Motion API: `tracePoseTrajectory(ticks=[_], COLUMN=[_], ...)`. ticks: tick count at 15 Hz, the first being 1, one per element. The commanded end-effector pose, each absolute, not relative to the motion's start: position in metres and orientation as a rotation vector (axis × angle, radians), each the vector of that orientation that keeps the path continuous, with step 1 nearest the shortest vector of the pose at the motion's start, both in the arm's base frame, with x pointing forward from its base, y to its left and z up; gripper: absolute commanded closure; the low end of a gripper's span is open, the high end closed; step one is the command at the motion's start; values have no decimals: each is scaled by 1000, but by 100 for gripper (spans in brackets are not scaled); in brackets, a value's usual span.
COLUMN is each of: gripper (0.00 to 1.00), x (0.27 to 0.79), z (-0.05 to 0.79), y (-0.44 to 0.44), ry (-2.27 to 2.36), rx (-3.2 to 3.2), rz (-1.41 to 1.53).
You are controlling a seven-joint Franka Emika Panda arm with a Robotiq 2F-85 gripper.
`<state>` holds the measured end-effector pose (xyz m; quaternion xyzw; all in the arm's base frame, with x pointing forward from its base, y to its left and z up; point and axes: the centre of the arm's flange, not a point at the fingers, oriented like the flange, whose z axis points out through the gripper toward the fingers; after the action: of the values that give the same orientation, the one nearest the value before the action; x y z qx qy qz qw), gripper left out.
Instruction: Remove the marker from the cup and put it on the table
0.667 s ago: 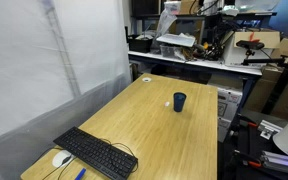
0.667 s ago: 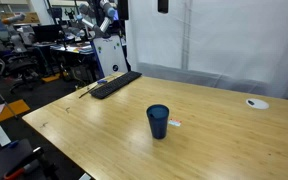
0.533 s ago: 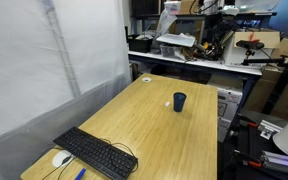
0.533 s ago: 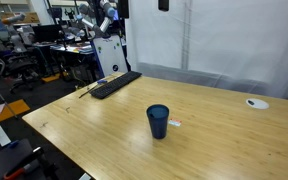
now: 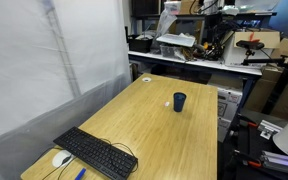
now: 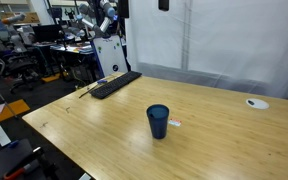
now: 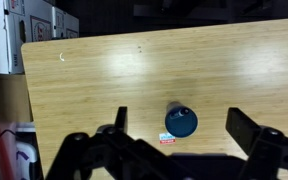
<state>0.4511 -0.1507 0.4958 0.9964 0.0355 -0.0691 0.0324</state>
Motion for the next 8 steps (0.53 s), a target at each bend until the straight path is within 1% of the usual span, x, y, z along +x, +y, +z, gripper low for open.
tracePoseTrajectory(ticks=[1,8], gripper=[0,0], x=[454,483], z=[486,446], y=[-144,-131], ry=[44,-138], rx=[3094,3121], rz=[-256,-450])
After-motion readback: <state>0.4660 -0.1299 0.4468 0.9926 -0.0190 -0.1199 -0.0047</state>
